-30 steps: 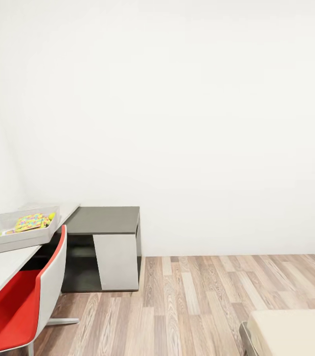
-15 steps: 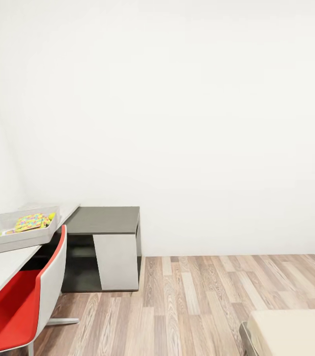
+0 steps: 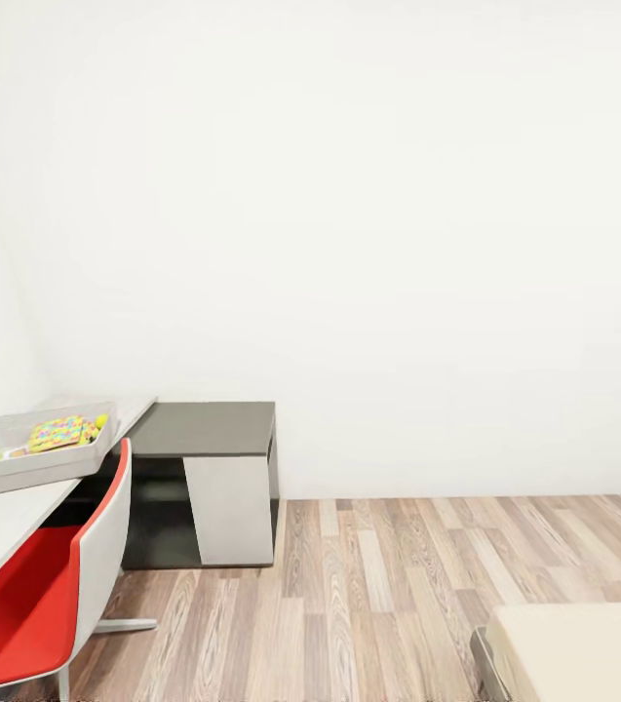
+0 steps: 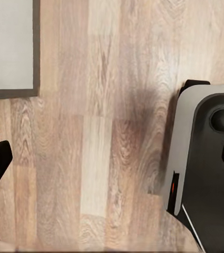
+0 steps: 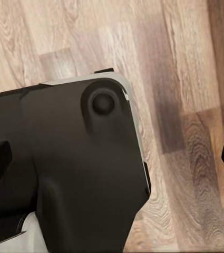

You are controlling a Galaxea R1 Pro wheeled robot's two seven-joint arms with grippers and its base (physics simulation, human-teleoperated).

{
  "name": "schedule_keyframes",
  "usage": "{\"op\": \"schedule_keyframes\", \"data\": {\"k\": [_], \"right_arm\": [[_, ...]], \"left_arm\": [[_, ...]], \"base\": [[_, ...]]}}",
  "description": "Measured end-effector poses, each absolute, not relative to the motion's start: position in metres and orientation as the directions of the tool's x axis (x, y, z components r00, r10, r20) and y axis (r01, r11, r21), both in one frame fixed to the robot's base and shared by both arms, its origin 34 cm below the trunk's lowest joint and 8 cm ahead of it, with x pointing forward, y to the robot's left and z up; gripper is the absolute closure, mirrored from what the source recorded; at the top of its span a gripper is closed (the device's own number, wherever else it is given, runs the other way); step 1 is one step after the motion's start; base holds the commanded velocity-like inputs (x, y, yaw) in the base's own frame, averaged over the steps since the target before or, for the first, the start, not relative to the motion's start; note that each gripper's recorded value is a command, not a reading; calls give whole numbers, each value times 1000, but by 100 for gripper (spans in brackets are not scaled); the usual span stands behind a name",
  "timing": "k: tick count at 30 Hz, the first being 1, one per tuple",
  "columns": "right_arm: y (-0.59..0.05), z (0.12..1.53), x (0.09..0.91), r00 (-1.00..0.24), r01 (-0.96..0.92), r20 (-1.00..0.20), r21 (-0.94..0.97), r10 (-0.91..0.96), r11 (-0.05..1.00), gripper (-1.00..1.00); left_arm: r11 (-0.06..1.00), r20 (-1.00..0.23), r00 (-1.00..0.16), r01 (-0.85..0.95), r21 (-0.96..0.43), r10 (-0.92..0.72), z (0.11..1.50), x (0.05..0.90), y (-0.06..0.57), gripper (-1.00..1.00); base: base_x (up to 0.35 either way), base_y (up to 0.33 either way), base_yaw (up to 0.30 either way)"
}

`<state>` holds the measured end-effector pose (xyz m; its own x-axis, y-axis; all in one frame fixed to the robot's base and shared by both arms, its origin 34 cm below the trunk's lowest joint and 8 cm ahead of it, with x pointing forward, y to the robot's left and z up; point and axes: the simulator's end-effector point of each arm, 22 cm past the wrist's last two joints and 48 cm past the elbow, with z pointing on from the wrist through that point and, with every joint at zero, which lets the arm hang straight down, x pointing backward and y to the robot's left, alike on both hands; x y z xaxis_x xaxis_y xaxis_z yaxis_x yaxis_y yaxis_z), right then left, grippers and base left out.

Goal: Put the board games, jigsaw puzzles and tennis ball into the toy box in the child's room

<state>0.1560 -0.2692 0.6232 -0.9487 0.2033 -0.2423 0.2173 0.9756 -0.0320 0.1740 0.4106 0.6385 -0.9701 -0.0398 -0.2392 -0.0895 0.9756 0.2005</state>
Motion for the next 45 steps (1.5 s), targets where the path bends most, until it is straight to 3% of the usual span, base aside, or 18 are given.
{"op": "schedule_keyframes", "data": {"k": [30, 45], "right_arm": [[-297, 623, 142, -953, 230, -221, -93, 205, 969, -100], [-287, 623, 144, -950, 239, -225, -80, 216, 968, -100]], "left_arm": [[981, -194, -980, -81, 178, -46, 632, 155, 390, -100], [993, -225, -972, -88, 75, -69, 624, 172, 313, -100]], "base": [[0, 0, 0], [0, 0, 0]]}}
